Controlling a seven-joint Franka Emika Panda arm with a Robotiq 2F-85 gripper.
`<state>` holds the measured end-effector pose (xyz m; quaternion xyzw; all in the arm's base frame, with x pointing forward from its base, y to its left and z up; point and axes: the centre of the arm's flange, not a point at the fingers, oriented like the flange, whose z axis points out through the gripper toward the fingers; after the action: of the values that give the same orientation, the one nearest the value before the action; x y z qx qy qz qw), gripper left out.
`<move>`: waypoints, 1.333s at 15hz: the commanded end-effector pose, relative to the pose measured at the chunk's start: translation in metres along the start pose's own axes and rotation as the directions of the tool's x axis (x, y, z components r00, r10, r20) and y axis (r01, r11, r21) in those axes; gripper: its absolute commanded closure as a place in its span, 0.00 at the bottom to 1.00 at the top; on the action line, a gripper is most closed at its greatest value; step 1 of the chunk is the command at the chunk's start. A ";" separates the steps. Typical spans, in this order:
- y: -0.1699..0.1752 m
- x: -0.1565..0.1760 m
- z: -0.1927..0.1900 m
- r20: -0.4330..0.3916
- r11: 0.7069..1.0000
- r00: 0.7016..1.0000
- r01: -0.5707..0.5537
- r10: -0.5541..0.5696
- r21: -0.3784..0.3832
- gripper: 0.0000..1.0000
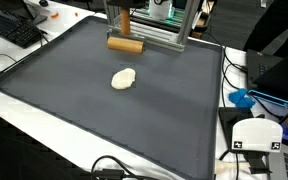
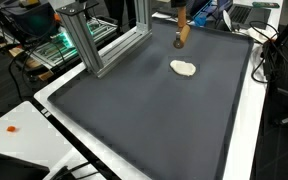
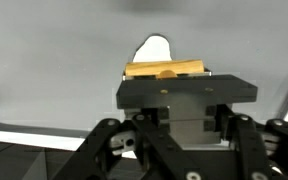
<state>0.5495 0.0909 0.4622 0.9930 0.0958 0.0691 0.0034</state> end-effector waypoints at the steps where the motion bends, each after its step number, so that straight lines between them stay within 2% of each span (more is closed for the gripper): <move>1: -0.003 -0.031 -0.021 -0.009 0.994 0.994 -0.108 0.108 -0.010 0.65; 8: -0.005 -0.079 -0.030 -0.004 0.975 0.975 -0.221 0.221 -0.006 0.65; 15: -0.013 -0.121 -0.035 0.045 0.975 0.974 -0.224 0.224 -0.008 0.65; 20: -0.025 -0.138 -0.047 0.090 0.970 0.966 -0.243 0.241 0.016 0.65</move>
<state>0.4288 0.0836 0.4764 0.9994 -0.0117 0.0325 -0.0021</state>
